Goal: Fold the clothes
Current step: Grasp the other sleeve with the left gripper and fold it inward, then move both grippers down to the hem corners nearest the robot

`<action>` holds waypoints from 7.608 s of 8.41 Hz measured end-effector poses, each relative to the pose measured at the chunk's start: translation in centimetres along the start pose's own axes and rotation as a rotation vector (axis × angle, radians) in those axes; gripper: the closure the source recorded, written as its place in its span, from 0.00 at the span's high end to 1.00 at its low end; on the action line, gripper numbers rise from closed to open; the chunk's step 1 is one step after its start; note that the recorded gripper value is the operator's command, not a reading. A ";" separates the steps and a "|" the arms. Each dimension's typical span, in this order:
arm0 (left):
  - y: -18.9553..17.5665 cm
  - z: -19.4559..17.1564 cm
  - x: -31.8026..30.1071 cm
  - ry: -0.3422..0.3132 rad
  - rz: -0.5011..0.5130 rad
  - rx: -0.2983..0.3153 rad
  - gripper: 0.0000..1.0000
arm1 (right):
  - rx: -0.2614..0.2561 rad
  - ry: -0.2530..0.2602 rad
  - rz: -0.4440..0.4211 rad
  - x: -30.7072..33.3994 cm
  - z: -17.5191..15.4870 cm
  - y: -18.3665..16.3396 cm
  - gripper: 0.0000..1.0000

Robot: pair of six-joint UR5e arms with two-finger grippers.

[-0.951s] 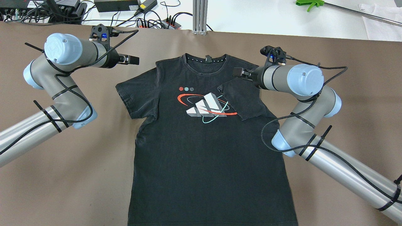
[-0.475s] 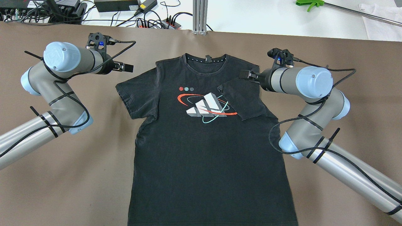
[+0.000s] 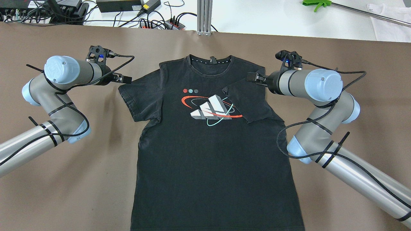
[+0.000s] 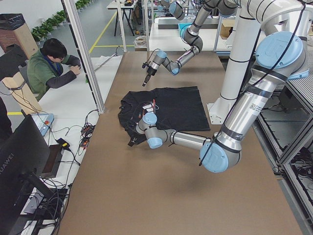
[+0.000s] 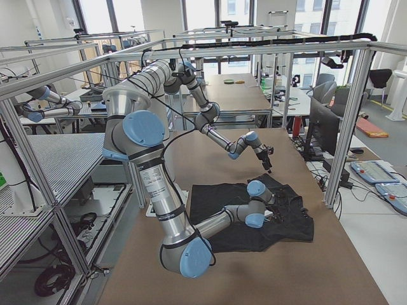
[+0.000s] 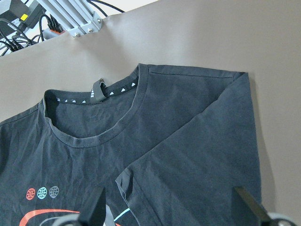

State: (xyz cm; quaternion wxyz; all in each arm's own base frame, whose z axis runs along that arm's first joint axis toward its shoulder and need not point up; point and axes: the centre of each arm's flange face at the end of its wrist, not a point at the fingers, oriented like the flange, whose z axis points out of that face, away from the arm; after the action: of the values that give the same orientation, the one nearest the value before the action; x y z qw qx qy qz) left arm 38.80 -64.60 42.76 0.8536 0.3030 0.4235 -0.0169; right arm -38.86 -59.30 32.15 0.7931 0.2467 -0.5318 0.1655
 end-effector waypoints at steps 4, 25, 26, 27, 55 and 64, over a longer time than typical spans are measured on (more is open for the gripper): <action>1.0 0.1 0.1 0.010 -0.002 -0.011 1.00 | 0.004 0.004 0.000 0.2 0.0 0.0 0.94; -1.5 -5.6 9.7 0.058 -0.062 -0.062 0.00 | 0.002 0.020 0.003 1.6 -0.1 0.4 0.94; -3.4 -7.6 14.2 0.053 -0.111 -0.086 0.00 | 0.001 0.023 0.003 2.0 -0.3 0.6 0.94; -4.6 -8.6 18.8 0.049 -0.151 -0.108 0.00 | 0.000 0.026 0.003 2.5 -0.5 0.8 0.94; 11.3 -16.2 23.7 0.191 -0.461 -0.170 1.00 | -0.660 -0.105 0.056 14.2 -17.1 15.4 0.94; 14.1 -15.9 22.7 0.159 -0.462 -0.174 1.00 | -0.851 -0.134 -0.022 18.5 -14.4 28.2 0.94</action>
State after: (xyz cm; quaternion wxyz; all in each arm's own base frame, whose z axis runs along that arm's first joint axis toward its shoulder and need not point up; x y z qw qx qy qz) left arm 46.05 -39.44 25.88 0.8139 0.1243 0.5471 -0.1511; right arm -35.67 -27.85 50.82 0.7894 -0.0866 -0.6004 -0.0937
